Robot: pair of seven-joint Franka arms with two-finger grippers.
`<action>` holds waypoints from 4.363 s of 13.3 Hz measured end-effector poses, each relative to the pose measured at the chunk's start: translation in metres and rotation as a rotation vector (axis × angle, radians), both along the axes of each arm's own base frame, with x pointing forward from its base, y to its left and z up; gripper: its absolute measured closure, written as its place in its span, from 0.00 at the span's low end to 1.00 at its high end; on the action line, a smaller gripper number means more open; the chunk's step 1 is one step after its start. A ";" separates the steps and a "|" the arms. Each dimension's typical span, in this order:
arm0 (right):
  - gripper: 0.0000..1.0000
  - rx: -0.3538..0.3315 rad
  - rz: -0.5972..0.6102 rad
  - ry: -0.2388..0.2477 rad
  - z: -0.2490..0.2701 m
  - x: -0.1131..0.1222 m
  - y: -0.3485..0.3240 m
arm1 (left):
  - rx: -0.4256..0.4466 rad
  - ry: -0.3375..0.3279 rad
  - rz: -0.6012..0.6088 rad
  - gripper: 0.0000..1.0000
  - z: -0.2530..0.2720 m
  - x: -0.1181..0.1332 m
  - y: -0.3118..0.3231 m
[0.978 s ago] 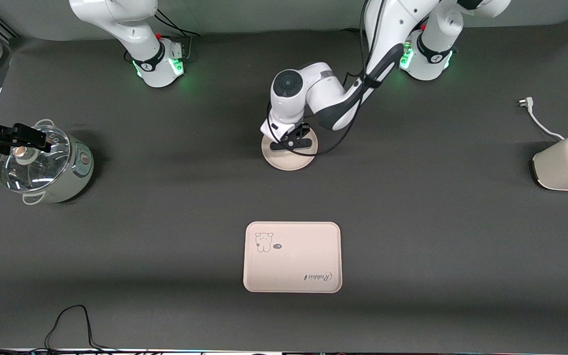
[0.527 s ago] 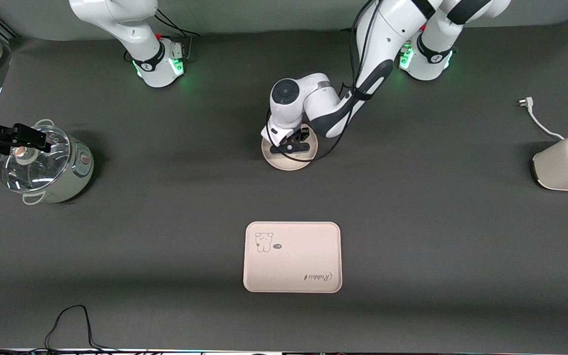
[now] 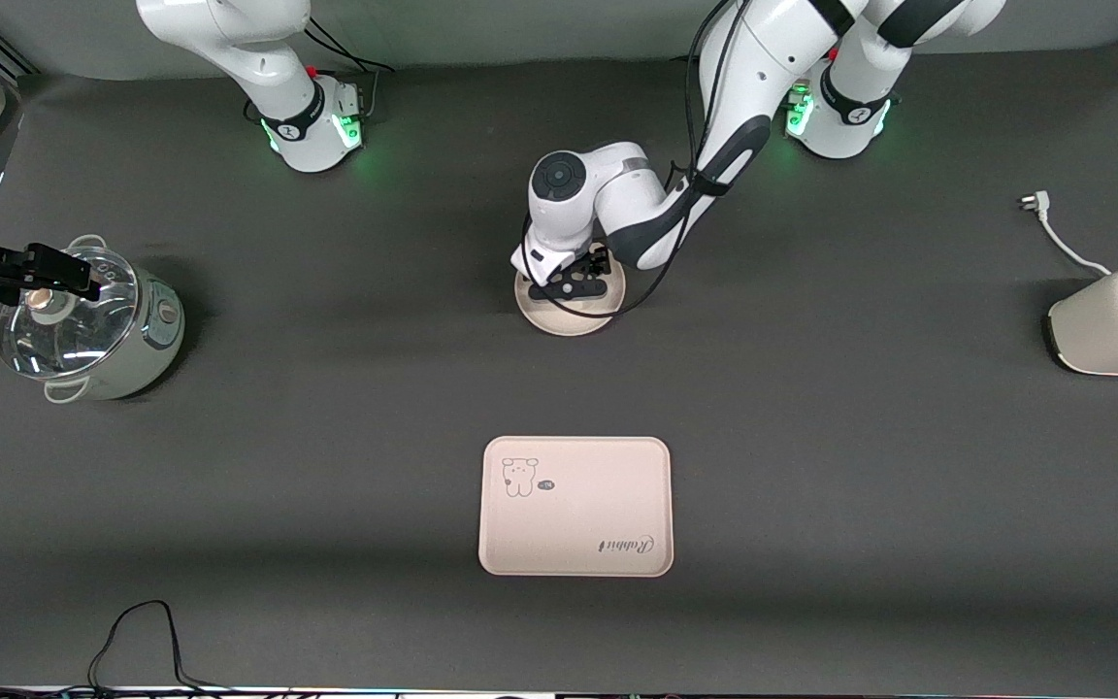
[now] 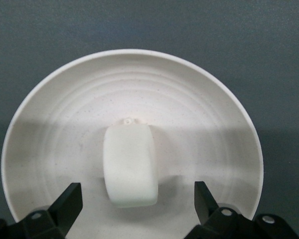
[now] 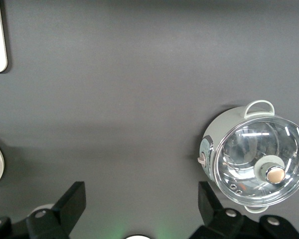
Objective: Place bun in plate and plate on tray
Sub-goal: 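Open the left gripper and withdraw it toward its rest pose, then reach the right gripper to the plate rim and grasp it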
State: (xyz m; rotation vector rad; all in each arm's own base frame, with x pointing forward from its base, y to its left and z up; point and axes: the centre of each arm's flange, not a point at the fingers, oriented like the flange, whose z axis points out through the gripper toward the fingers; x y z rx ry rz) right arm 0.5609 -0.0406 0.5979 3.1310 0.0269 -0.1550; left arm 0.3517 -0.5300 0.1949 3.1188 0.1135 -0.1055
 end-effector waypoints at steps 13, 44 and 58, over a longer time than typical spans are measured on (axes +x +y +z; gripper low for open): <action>0.00 0.019 0.033 0.019 -0.009 -0.002 0.025 | -0.033 -0.065 0.160 0.00 0.222 0.160 0.155; 0.00 0.133 -0.093 -0.126 -0.351 -0.205 0.444 | 0.044 0.024 0.032 0.00 0.399 0.197 0.559; 0.16 0.129 -0.110 -0.169 -0.418 -0.203 0.438 | 0.046 0.048 -0.002 0.00 0.384 0.196 0.543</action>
